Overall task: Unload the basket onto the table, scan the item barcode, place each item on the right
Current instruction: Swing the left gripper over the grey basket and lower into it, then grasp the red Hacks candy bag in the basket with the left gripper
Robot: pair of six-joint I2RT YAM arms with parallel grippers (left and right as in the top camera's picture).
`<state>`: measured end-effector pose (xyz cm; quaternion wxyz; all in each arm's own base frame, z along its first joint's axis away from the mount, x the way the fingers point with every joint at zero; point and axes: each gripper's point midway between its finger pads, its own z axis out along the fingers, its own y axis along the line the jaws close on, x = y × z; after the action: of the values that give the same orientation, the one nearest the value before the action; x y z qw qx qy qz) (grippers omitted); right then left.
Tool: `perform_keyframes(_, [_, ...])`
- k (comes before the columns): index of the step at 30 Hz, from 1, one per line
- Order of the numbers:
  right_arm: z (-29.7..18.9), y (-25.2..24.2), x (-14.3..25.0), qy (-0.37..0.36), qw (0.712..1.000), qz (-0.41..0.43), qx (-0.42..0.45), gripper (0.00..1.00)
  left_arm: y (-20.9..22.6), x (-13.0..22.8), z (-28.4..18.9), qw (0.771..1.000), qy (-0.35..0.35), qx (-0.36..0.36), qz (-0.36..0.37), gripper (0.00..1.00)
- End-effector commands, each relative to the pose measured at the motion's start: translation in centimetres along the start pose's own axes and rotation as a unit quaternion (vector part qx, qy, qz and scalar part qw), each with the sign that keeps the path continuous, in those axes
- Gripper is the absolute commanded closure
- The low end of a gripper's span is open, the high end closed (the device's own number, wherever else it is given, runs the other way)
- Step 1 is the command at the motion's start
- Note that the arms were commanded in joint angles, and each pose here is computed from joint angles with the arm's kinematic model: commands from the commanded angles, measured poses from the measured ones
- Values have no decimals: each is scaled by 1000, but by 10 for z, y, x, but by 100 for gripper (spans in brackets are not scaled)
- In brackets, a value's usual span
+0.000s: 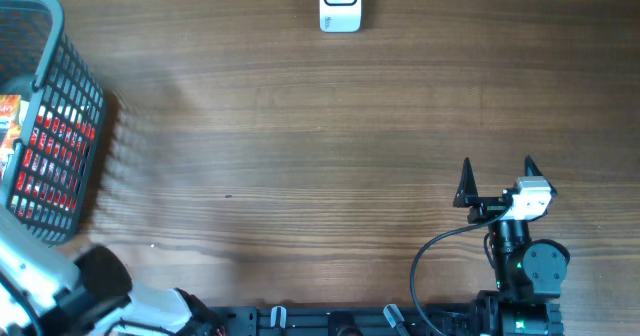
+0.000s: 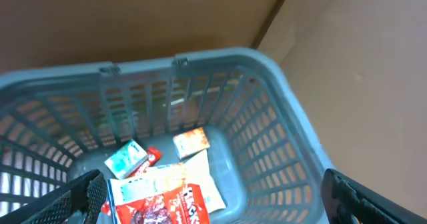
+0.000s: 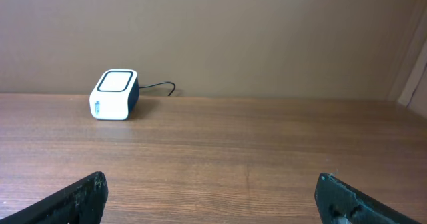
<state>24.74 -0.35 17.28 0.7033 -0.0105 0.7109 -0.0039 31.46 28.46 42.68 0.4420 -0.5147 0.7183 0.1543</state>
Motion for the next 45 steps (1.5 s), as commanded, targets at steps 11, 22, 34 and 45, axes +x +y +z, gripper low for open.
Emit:
perform_keyframes(11, [0, -4, -1, -4, 1000, -2, 11, 0, 24, 89, 159, 978, 178, -76, 82, 0])
perform_keyframes(22, [0, -4, -1, -4, 1000, -2, 11, 0, 57, 157, 190, 939, 323, -67, 102, 1])
perform_keyframes(34, [0, -4, -1, -4, 1000, -2, 11, 0, 74, 250, 197, 880, 452, -33, 139, 0])
perform_keyframes(45, [0, -4, -1, -4, 1000, -2, 11, 0, 81, 279, 195, 860, 488, -26, 145, 19])
